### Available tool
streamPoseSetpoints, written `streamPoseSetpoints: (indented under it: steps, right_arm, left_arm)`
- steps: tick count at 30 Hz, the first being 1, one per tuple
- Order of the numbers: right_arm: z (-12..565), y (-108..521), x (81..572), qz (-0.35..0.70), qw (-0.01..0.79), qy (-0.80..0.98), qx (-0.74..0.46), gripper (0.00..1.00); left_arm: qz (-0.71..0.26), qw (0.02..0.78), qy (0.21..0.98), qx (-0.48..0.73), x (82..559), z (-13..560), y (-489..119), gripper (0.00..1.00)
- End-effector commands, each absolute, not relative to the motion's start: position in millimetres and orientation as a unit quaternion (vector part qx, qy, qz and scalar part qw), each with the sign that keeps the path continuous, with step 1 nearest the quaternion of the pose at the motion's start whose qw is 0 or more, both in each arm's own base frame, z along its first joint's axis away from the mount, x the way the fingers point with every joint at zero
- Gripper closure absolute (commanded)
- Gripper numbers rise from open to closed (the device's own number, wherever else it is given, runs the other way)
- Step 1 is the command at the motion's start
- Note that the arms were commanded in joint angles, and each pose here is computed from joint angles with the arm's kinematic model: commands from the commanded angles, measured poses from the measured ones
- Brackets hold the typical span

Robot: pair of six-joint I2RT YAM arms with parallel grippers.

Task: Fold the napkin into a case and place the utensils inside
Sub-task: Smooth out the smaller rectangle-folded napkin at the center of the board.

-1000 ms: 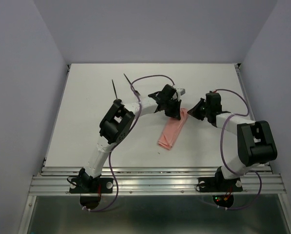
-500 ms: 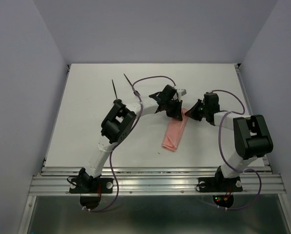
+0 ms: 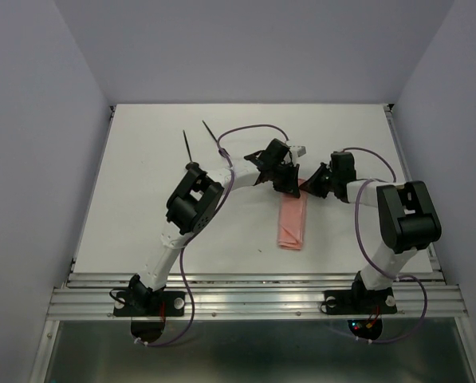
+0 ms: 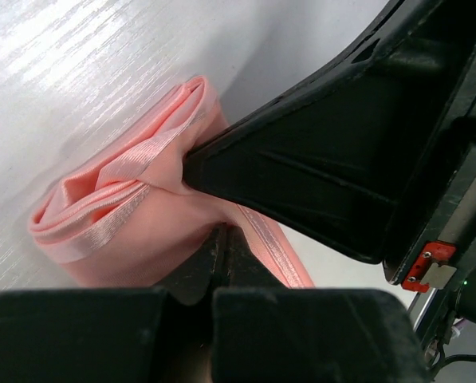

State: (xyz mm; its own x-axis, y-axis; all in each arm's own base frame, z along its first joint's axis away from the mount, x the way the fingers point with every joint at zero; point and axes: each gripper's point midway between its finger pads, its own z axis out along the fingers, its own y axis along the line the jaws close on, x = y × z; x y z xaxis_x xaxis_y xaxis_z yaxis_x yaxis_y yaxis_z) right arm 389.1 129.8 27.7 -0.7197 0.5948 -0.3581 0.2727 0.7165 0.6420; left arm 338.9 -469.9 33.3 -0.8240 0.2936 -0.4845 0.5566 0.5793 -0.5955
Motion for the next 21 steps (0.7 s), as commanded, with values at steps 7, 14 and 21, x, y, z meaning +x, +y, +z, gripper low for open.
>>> streamPoseSetpoints:
  steps: [7, 14, 21]
  right_arm:
    - [11.9, 112.6, 387.6, 0.217, 0.281, 0.896, 0.268, 0.99]
    - [37.1, 117.4, 403.9, 0.233, 0.298, 0.888, 0.262, 0.99]
    - [91.9, 113.2, 415.0, 0.237, 0.348, 0.871, 0.253, 0.9]
  left_arm:
    - [-0.352, 0.21, 0.87, 0.273, 341.3, 77.0, -459.7, 0.85]
    - [-0.321, 0.249, 0.87, 0.279, 333.5, 129.7, -434.8, 0.6]
    - [-0.301, 0.262, 0.882, 0.252, 335.5, 141.7, -424.9, 0.63]
